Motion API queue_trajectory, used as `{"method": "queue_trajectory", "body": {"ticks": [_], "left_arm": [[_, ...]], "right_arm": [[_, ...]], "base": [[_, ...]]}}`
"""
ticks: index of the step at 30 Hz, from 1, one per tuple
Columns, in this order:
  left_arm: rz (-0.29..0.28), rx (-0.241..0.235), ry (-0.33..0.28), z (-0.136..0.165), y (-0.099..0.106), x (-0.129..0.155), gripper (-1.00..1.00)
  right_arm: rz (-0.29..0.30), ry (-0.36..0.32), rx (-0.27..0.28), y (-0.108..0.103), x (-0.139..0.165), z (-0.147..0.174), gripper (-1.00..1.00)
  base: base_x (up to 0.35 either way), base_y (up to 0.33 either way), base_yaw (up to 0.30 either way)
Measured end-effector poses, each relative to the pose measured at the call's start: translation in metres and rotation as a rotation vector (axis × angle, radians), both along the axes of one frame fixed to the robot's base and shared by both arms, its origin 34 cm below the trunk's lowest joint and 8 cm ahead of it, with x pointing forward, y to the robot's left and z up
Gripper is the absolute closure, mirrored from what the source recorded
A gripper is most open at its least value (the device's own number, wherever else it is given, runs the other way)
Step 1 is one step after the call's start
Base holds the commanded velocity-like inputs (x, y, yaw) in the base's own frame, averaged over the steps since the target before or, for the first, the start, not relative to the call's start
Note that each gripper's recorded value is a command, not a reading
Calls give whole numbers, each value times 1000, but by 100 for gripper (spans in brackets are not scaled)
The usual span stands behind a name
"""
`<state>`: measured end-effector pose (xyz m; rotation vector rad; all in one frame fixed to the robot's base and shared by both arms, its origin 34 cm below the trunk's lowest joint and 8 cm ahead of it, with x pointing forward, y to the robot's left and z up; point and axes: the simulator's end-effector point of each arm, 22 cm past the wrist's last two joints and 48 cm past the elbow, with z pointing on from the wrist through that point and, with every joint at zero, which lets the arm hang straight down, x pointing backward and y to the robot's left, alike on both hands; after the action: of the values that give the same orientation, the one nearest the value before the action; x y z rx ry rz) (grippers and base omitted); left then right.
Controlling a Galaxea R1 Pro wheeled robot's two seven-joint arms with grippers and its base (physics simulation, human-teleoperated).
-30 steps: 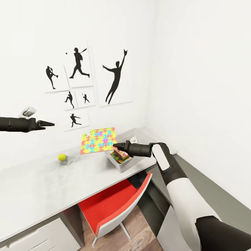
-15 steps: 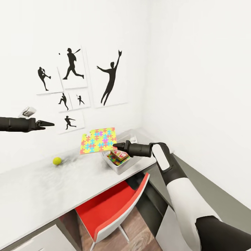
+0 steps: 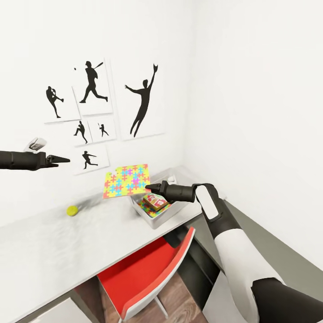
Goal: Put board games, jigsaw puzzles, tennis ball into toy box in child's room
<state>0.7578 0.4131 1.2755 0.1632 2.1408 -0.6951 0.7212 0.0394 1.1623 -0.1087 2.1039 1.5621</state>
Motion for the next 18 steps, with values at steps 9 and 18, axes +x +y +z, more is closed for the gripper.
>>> {"method": "queue_trajectory", "body": {"ticks": [9,18], "left_arm": [[-1,2,1,-1,0,0,-100],[-2,3,0,-2,0,0,-100]], "right_arm": [[-2,-9,1,-2,4,7,100],[-77,-24,-22,-37,42,29,100]], "base": [[1,0,0],[0,0,0]]}}
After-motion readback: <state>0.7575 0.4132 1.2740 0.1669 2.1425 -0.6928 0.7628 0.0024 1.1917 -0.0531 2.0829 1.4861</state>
